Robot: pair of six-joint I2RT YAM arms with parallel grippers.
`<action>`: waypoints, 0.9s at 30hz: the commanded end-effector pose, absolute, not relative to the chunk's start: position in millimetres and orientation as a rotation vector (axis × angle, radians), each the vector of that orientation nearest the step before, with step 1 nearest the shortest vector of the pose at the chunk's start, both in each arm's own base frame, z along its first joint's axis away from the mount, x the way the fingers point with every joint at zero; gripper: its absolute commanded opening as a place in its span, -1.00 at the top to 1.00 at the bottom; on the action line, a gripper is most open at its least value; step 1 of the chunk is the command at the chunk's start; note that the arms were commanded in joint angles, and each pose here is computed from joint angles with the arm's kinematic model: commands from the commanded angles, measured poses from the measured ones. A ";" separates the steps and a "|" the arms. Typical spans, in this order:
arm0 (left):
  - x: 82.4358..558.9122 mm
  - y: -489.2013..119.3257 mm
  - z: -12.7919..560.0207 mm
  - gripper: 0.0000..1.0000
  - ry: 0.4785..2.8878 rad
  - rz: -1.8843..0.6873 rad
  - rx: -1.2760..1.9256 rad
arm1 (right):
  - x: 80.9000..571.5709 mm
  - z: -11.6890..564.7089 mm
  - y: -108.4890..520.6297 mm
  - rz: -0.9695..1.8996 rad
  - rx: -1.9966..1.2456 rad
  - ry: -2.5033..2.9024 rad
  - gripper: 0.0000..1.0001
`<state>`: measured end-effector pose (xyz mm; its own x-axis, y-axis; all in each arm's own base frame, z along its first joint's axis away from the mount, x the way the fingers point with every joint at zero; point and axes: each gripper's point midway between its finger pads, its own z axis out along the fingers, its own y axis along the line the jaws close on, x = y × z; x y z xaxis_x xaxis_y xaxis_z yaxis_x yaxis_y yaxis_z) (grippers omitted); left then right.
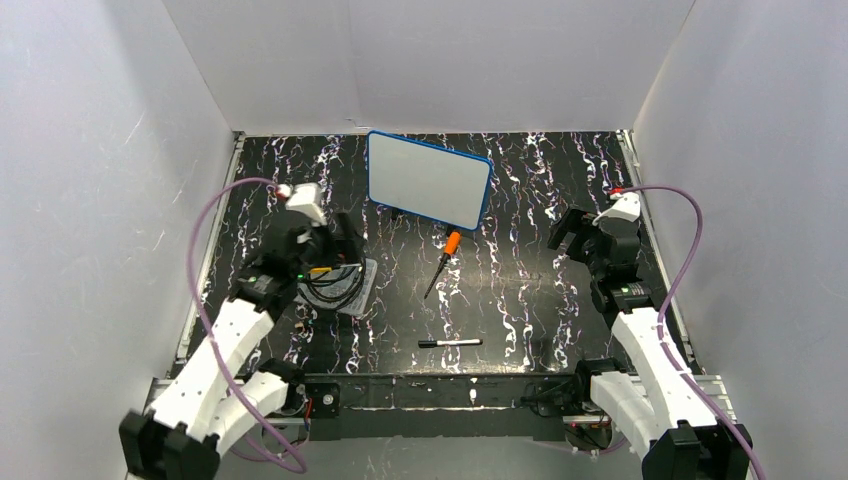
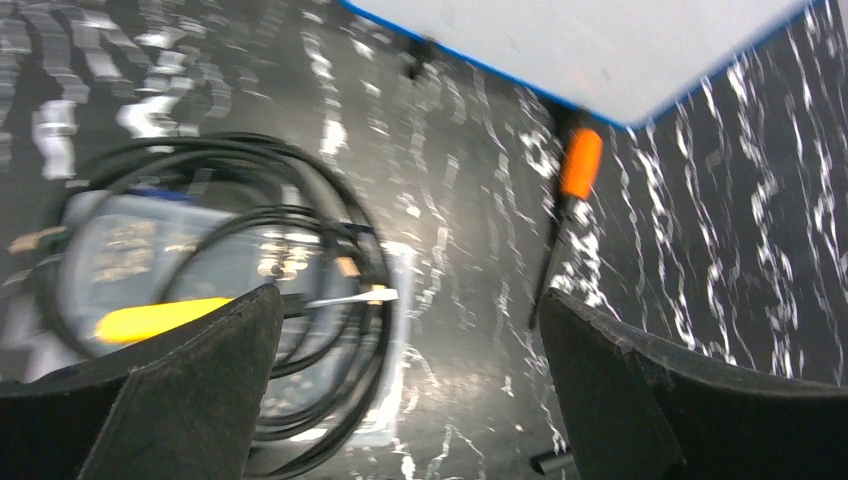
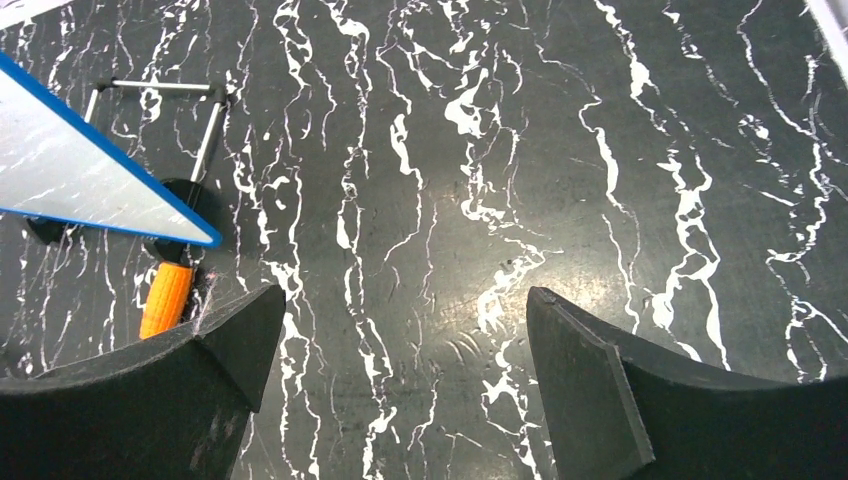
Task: Write a sentence on the whiteboard
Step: Move the whiteboard stand to the center of the board.
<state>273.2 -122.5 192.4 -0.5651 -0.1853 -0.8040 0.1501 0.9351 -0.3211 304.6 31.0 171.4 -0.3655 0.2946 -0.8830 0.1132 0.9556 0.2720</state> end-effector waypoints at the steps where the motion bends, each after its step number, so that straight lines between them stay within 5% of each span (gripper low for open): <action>1: 293.4 -161.4 177.3 -0.89 2.091 -0.491 0.047 | 307.4 183.7 41.2 0.273 0.287 1.913 -0.97; 14: 397.5 -215.4 116.1 -0.33 2.073 -0.393 0.167 | 301.9 192.8 46.7 0.310 0.246 1.873 -0.97; 18: 415.6 -219.4 96.9 0.00 2.081 -0.346 0.185 | 300.8 196.3 45.5 0.304 0.242 1.859 -0.97; 27: 444.4 -212.7 68.4 0.10 2.113 -0.310 0.159 | 300.1 201.2 43.0 0.289 0.237 1.841 -0.97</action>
<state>419.0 -215.1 51.1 -0.5959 0.0005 -0.8031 0.2396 0.9546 -0.1771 296.6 44.5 187.9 -0.3353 0.3166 -0.8873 0.0329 0.9452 0.3248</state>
